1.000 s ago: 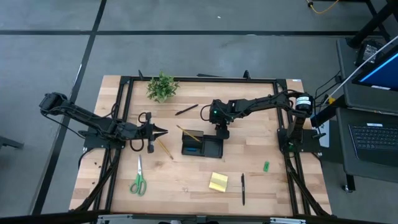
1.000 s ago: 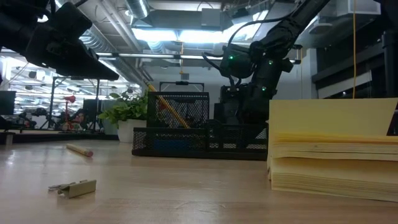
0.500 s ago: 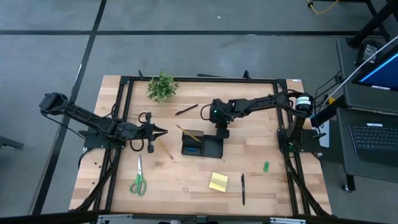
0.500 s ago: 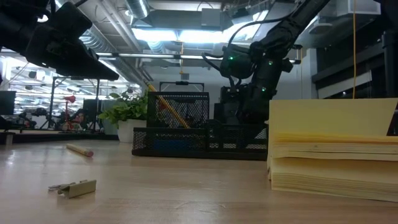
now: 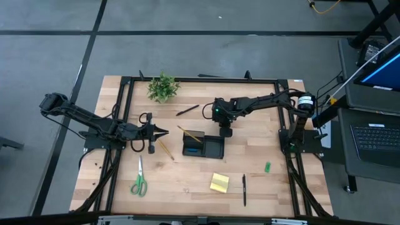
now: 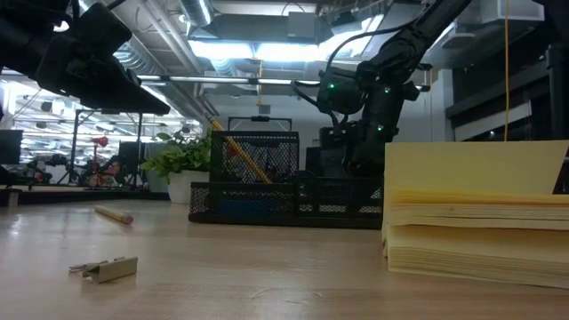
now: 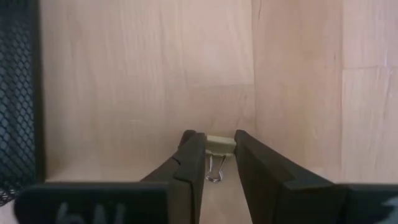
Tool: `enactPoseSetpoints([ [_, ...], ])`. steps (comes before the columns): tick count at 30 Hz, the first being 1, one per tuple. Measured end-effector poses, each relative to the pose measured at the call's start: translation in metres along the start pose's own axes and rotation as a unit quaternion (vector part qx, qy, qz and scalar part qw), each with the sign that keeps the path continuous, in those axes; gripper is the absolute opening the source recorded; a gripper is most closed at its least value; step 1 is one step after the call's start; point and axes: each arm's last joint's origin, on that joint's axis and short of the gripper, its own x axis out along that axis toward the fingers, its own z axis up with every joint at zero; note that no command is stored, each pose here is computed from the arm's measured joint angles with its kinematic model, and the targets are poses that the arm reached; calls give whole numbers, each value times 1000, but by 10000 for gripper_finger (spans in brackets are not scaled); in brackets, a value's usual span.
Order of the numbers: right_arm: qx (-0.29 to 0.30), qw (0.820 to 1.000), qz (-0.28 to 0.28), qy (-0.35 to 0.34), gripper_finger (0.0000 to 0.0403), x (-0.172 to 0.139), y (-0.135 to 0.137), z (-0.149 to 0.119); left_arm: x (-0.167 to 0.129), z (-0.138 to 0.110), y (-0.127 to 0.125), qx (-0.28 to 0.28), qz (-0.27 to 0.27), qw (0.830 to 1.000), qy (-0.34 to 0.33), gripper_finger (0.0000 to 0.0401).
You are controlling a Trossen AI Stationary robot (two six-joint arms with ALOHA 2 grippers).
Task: Pick and place office supplies into organizer
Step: Put the top yellow binder clip into the black desk organizer
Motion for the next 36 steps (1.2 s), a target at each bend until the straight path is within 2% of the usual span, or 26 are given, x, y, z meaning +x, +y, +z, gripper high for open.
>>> enactPoseSetpoints([
  [9, 5, 1000, 2, 2, 70, -8, -3, 11, 0, 0, 0, 0, 0, 1000, 0, 21],
  [26, 18, 1000, 9, -6, 79, -37, -8, 37, 0, 0, 0, 0, 0, 1000, 0, 20],
  [36, -14, 1000, 20, -7, 80, -62, 12, 58, 0, 0, 0, 0, 0, 1000, 0, 24],
])
